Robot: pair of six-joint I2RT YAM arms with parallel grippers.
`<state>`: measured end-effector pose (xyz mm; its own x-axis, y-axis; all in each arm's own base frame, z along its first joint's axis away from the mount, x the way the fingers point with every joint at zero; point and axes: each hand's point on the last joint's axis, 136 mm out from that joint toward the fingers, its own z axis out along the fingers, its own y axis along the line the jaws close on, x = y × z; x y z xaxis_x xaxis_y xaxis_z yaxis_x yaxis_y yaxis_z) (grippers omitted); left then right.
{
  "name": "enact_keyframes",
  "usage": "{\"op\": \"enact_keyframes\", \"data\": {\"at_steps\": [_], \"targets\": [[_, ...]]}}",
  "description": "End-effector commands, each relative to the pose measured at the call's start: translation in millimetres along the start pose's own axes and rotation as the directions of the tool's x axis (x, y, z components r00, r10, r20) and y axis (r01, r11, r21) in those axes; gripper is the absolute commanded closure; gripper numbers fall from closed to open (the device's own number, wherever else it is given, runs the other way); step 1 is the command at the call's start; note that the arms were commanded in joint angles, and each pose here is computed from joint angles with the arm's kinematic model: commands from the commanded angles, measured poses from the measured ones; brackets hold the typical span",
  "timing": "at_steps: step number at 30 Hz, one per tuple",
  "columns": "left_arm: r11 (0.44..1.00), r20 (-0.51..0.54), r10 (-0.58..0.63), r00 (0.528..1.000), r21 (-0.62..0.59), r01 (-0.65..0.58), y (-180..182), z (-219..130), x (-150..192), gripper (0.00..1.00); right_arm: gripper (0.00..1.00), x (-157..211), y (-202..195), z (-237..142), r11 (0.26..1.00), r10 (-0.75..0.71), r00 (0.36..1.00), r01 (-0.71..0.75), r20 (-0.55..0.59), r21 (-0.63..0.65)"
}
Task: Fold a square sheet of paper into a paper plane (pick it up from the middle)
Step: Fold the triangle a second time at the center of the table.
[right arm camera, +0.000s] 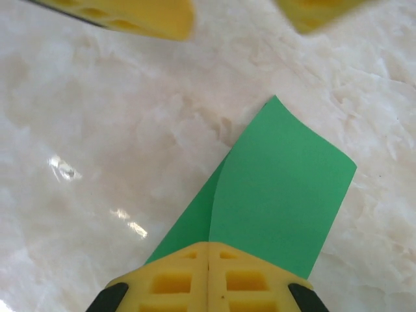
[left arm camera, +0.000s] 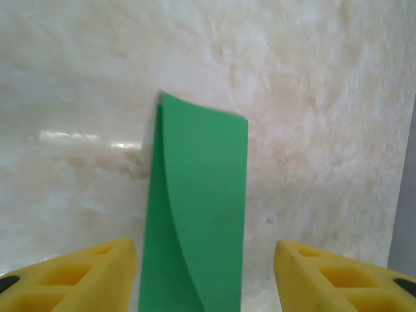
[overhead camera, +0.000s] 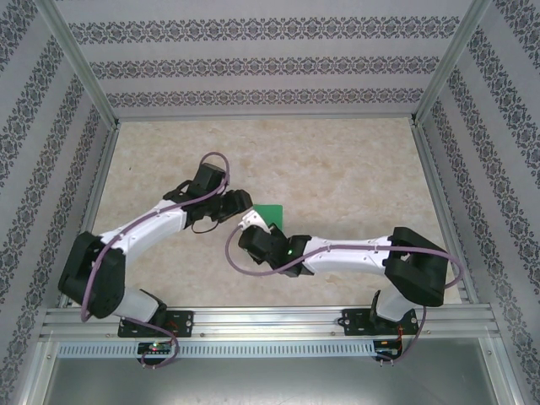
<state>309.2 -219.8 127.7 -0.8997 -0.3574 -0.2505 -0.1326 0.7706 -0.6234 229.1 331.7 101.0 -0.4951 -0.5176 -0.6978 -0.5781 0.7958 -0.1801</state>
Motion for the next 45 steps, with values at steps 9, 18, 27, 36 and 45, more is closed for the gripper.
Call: {"op": "enact_keyframes", "data": {"at_steps": [9, 18, 27, 36, 45], "targets": [[0.987, 0.179, 0.002, 0.984, -0.158, 0.027, 46.8, -52.1, -10.3, 0.41, 1.00, -71.5, -31.9, -54.1, 0.964, 0.264, 0.964, -0.264, 0.039, 0.017], [0.984, 0.247, 0.036, 0.968, -0.175, 0.008, 46.2, -78.7, -16.6, 0.45, 1.00, -89.6, -39.9, -62.2, 0.949, 0.296, 0.955, -0.297, 0.027, 0.107], [0.982, 0.214, 0.015, 0.977, -0.185, 0.025, 58.9, -72.6, -3.5, 0.50, 1.00, -68.0, -0.6, -33.4, 0.933, 0.343, 0.938, -0.332, -0.057, 0.141], [0.981, 0.224, 0.029, 0.974, -0.194, 0.015, 59.8, -78.6, -4.2, 0.52, 1.00, -97.0, -48.8, -47.3, 0.904, 0.392, 0.920, -0.386, 0.003, 0.184], [0.983, 0.222, 0.050, 0.974, -0.183, -0.008, 55.0, -79.8, -5.6, 0.53, 1.00, -102.4, -97.9, -64.3, 0.837, 0.484, 0.872, -0.487, 0.075, 0.248]]}}
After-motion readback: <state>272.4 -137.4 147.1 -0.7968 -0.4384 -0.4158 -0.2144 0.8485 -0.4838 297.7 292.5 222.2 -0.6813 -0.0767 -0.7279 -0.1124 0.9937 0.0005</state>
